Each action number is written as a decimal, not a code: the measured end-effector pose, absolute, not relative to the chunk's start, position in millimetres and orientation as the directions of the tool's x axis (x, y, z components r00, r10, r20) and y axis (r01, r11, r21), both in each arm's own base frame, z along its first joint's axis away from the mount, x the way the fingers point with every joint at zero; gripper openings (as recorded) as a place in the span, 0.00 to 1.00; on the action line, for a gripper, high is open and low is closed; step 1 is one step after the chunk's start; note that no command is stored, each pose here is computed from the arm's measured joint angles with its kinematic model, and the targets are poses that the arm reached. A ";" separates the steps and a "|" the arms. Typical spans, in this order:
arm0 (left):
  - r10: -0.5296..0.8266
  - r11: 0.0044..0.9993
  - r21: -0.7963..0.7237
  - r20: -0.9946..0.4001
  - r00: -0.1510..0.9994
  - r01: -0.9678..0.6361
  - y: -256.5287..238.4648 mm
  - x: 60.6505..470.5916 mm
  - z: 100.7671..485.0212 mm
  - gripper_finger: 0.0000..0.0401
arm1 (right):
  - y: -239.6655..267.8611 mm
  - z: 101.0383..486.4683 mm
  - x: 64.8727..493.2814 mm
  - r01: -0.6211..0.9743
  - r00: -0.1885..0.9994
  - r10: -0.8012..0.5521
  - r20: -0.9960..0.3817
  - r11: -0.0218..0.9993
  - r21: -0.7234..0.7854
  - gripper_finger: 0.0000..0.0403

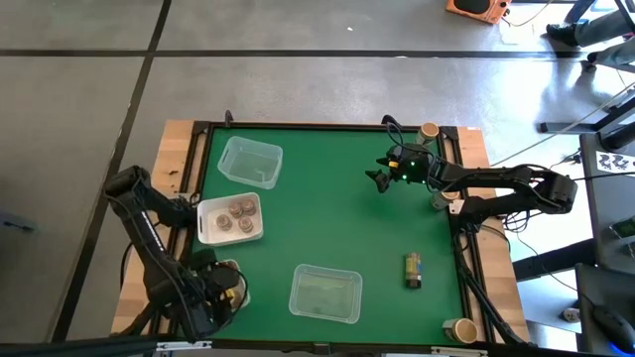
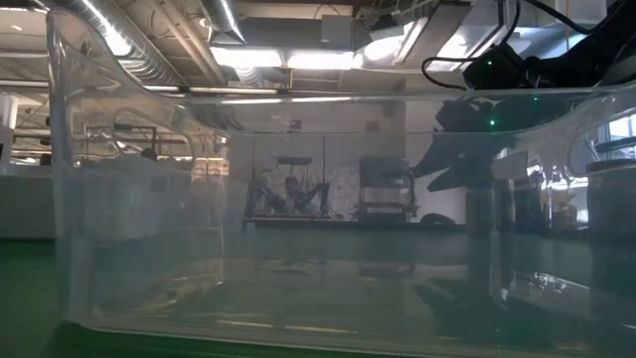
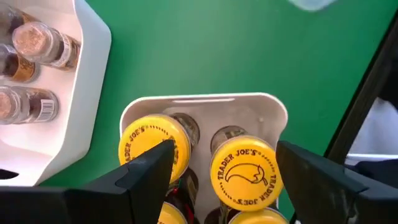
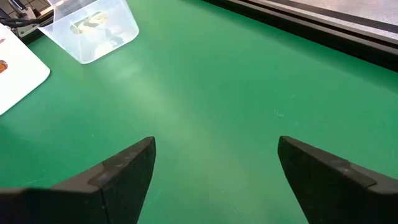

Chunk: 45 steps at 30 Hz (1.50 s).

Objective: Sort spices by type
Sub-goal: Put the black spice bottle into the top transparent bin

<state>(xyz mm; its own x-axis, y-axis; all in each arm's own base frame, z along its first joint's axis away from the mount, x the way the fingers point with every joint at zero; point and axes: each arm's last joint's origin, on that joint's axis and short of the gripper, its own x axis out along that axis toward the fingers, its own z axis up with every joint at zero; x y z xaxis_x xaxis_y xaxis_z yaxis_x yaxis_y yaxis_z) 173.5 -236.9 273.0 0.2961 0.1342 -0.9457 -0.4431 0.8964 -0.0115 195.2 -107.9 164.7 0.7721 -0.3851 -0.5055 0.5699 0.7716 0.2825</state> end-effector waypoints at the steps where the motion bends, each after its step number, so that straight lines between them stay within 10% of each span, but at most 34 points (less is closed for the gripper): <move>1: 0.134 0.895 -0.018 -0.942 0.308 -0.446 -235.4 173.9 274.9 0.69 | -107.9 164.7 195.2 0.570 0.772 -0.385 -0.505 0.772 0.283 0.84; 21: 0.080 0.996 0.056 -0.872 0.482 -0.064 -176.2 257.4 289.8 0.70 | -105.9 164.7 196.1 0.489 0.804 -0.317 -0.504 0.834 0.256 0.84; 32: 0.144 0.989 0.099 -0.788 0.598 -0.107 -101.1 253.9 269.3 0.70 | -113.9 197.5 212.4 0.429 0.830 -0.294 -0.475 0.880 0.205 0.84; 45: 0.241 0.962 -0.005 -0.449 0.860 -0.272 -18.9 209.9 203.2 0.70 | -129.7 269.7 209.9 0.744 0.398 -0.635 -0.662 0.645 -0.172 0.84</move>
<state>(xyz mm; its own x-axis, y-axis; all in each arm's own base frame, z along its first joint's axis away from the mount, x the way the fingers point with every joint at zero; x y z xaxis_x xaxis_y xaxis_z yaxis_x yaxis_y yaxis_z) 209.9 -18.9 203.2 0.8601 0.2411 -0.4495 -0.2725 0.9622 -0.0054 209.9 -129.7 269.7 0.3978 -0.6353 -0.6620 0.7441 0.6454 -0.1723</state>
